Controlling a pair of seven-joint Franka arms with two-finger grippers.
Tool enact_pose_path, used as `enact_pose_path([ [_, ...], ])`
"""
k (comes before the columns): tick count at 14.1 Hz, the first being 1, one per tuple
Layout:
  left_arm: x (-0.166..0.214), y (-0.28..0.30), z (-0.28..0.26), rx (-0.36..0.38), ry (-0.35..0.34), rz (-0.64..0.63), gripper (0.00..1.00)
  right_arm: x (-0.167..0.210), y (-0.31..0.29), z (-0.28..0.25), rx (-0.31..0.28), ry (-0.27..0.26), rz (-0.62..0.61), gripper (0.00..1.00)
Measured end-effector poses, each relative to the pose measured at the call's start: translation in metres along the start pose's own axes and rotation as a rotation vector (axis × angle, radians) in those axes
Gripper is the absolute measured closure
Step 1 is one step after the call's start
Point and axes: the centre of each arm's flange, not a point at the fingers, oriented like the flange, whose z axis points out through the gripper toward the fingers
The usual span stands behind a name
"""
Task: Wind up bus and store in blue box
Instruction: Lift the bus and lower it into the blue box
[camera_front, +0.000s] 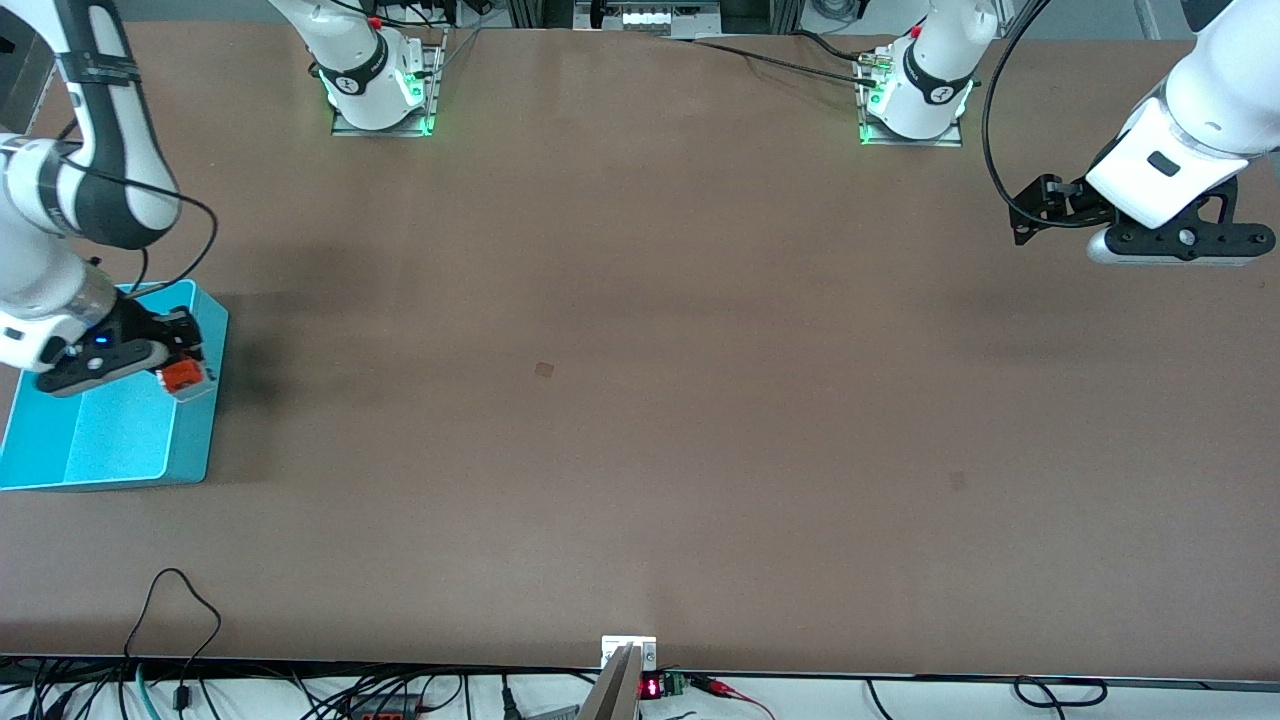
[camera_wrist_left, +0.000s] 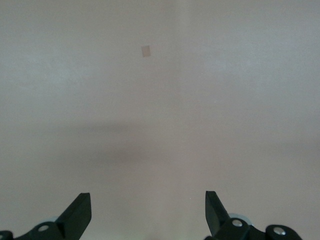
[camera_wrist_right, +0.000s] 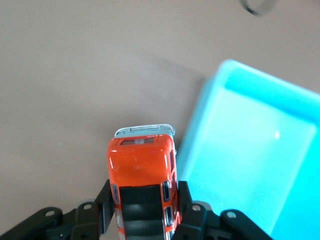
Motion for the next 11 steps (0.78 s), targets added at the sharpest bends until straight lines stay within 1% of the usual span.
enact_pose_path([
  [2,0.000,-0.001,0.000,0.000,0.001,-0.002,0.00,-0.022,0.040,0.009,-0.013,-0.018,0.093,0.46],
  [5,0.000,-0.001,-0.001,0.000,0.001,-0.003,0.00,-0.039,0.083,0.035,-0.015,-0.046,0.177,0.46],
  [9,0.000,-0.001,-0.001,0.000,0.001,-0.003,0.00,-0.044,0.103,0.082,-0.003,-0.033,0.240,0.46],
  [11,0.000,-0.001,-0.001,0.000,0.001,-0.003,0.00,-0.047,0.114,0.100,0.002,-0.040,0.266,0.46],
])
